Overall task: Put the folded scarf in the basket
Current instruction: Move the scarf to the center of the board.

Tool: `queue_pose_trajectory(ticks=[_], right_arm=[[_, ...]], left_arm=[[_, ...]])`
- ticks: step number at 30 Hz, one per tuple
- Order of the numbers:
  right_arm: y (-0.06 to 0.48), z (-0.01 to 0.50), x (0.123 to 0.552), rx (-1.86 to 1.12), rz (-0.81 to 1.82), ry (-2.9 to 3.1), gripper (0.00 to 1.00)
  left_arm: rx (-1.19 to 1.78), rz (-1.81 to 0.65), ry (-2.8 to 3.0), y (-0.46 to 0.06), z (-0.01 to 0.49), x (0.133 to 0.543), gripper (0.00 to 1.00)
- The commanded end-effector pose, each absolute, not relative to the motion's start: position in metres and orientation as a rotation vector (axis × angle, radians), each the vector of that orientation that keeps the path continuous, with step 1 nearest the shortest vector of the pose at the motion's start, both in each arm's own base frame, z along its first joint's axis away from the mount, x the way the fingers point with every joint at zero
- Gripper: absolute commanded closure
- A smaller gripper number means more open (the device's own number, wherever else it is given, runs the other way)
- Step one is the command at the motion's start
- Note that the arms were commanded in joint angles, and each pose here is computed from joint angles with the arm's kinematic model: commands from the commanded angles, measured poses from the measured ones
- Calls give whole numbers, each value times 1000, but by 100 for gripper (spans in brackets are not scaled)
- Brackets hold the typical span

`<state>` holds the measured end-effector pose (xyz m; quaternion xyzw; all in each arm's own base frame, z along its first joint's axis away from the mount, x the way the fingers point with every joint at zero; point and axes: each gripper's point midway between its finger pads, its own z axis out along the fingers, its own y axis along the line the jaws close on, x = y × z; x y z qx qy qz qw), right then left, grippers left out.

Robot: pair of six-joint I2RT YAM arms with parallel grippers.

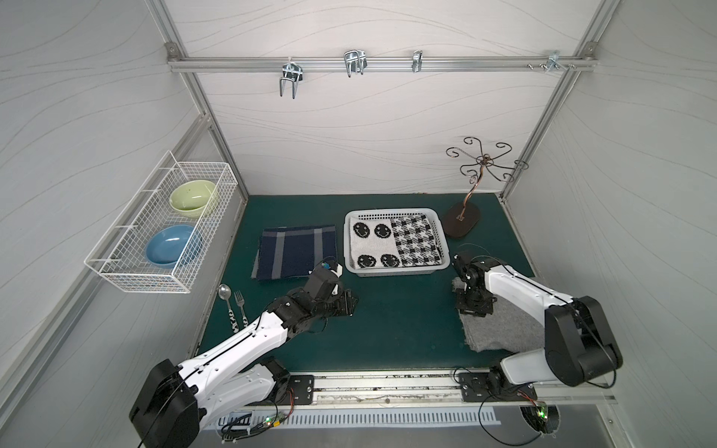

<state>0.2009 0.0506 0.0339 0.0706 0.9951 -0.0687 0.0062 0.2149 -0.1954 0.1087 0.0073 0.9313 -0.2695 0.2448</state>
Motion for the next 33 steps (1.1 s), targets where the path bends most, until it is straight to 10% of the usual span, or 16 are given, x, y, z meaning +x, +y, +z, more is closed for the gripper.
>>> queue_pose_trajectory(ticks=[1,7,33], right_arm=[[58,34,204,171,-157,3126,83],[82,32,199,71,-65,3144,100],[287,27,152,-457,310,3129,100]], left_arm=[[29,-746,2495,-198,118,220,45],[14,-772,2513,-196,111,213,45],[-109,-789,2577,-186,70,199,42]])
